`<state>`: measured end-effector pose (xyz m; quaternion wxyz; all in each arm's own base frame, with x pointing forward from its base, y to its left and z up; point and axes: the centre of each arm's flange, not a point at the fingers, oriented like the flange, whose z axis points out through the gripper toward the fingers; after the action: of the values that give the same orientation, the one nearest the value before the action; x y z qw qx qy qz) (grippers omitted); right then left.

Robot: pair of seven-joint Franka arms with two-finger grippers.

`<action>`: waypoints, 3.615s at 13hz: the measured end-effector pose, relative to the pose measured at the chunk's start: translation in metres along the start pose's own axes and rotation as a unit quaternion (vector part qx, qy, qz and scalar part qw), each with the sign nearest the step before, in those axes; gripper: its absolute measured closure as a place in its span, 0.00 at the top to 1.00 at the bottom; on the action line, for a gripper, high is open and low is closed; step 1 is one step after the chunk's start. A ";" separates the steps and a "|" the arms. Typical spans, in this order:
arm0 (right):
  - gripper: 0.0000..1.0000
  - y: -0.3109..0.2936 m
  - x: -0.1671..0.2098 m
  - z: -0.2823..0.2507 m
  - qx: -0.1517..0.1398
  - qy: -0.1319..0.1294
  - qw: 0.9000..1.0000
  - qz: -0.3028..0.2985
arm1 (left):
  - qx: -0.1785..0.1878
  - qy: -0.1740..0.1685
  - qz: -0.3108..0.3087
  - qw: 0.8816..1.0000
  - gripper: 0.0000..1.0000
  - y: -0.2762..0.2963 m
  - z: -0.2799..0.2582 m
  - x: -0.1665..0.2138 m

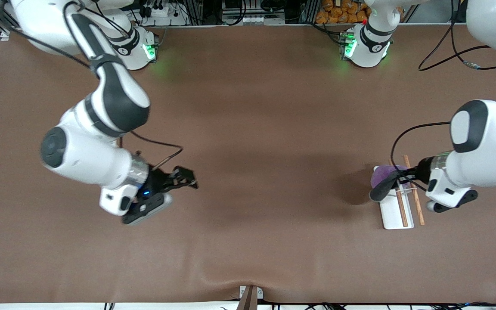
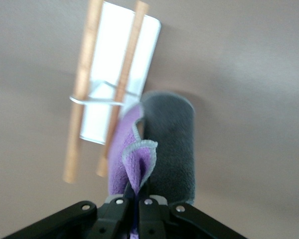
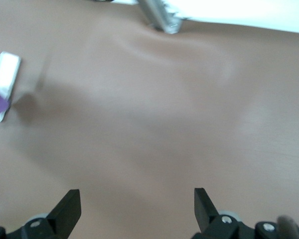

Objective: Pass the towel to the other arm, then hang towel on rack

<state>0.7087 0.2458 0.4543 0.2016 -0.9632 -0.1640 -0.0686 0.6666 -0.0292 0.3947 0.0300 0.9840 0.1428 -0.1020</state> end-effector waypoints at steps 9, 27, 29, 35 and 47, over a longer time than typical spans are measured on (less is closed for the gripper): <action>1.00 0.077 -0.017 -0.043 -0.057 -0.041 0.997 0.030 | -0.003 0.019 0.086 0.996 0.04 -0.125 0.018 0.046; 1.00 0.099 -0.158 -0.217 -0.181 -0.140 0.962 0.151 | -0.012 0.014 0.067 0.998 0.10 -0.121 0.056 0.061; 1.00 0.119 -0.172 -0.231 -0.188 -0.137 0.956 0.177 | -0.013 0.013 0.063 0.998 0.30 -0.127 0.059 0.063; 1.00 0.128 -0.189 -0.264 -0.195 -0.121 0.953 0.199 | -0.015 0.024 0.073 0.997 0.96 -0.139 0.054 0.067; 1.00 0.158 -0.203 -0.273 -0.186 -0.126 0.955 0.195 | 0.008 0.075 0.112 0.991 1.00 -0.100 -0.140 -0.026</action>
<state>0.5547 -0.0611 0.6045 0.0061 -0.9977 0.0188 0.0642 0.6403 0.0715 0.5339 0.0228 0.9989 0.0328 -0.0254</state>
